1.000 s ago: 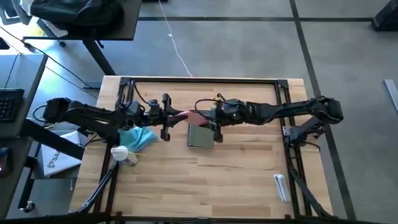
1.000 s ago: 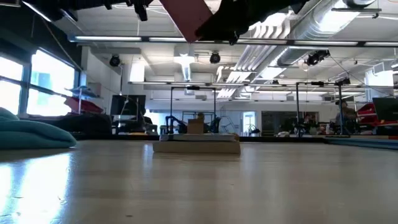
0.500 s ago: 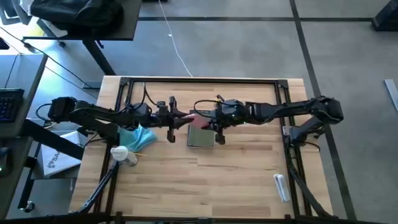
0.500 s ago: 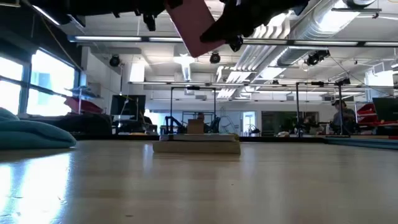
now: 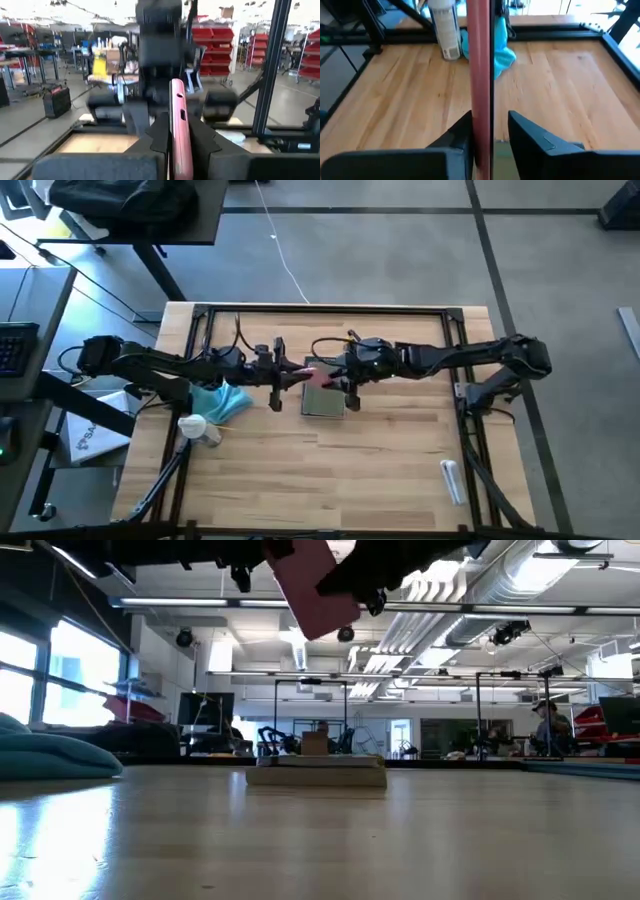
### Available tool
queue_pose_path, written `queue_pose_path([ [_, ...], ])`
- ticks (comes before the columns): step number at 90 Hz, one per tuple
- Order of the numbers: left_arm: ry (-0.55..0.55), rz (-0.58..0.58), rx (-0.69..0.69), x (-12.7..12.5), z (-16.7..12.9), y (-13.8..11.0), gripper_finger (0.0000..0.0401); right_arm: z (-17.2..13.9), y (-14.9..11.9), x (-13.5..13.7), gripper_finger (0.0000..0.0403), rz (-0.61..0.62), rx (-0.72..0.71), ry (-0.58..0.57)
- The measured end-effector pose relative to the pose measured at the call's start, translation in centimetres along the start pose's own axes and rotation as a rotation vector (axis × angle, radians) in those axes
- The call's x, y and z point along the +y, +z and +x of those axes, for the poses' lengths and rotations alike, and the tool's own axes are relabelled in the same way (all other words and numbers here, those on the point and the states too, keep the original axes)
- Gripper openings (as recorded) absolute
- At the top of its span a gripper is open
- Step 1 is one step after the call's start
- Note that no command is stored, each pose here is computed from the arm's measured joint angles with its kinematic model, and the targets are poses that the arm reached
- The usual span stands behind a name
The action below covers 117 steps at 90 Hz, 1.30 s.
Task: Apply microfiber cloth
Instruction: Spray the cellphone using the spray bottle
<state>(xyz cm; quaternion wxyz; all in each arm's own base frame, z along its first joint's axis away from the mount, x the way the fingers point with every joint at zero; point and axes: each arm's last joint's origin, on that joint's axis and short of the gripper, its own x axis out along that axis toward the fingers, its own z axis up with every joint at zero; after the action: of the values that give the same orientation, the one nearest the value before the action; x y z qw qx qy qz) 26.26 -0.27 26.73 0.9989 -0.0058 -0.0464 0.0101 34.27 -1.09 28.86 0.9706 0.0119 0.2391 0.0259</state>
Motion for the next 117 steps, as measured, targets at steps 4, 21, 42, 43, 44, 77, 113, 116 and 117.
queue_pose_path([
  [4,0.0,-0.006,0.011,0.0,0.0,-0.1,0.0016,-0.1,0.4,0.0,0.0089,-0.003,0.0,0.0],
  [21,-0.002,-0.007,0.03,-0.1,0.0,-0.3,0.0016,-0.6,1.8,0.1,0.0089,-0.021,-0.031,0.0],
  [42,-0.007,0.007,0.024,-0.4,0.0,-0.3,0.0016,-0.5,2.0,0.1,0.0084,-0.057,-0.051,0.005],
  [43,-0.006,0.009,0.024,-0.5,0.0,-0.3,0.0016,-0.4,2.0,0.1,0.0083,-0.062,-0.052,0.006],
  [44,-0.006,0.012,0.024,-0.5,0.0,-0.3,0.0016,-0.4,2.0,0.1,0.0082,-0.067,-0.053,0.006],
  [77,0.01,0.042,0.027,-0.6,0.0,-0.3,0.0018,0.7,1.6,0.6,0.0009,-0.133,-0.044,0.003],
  [113,0.03,0.063,0.026,-0.6,-0.2,-0.1,0.0069,0.4,2.1,0.6,0.0002,-0.163,-0.021,0.004],
  [116,0.031,0.063,0.028,-0.6,-0.2,-0.1,0.0074,0.4,2.1,0.6,0.0002,-0.166,-0.022,0.004],
  [117,0.031,0.063,0.029,-0.6,-0.2,-0.1,0.0076,0.4,2.1,0.6,0.0002,-0.166,-0.021,0.004],
])
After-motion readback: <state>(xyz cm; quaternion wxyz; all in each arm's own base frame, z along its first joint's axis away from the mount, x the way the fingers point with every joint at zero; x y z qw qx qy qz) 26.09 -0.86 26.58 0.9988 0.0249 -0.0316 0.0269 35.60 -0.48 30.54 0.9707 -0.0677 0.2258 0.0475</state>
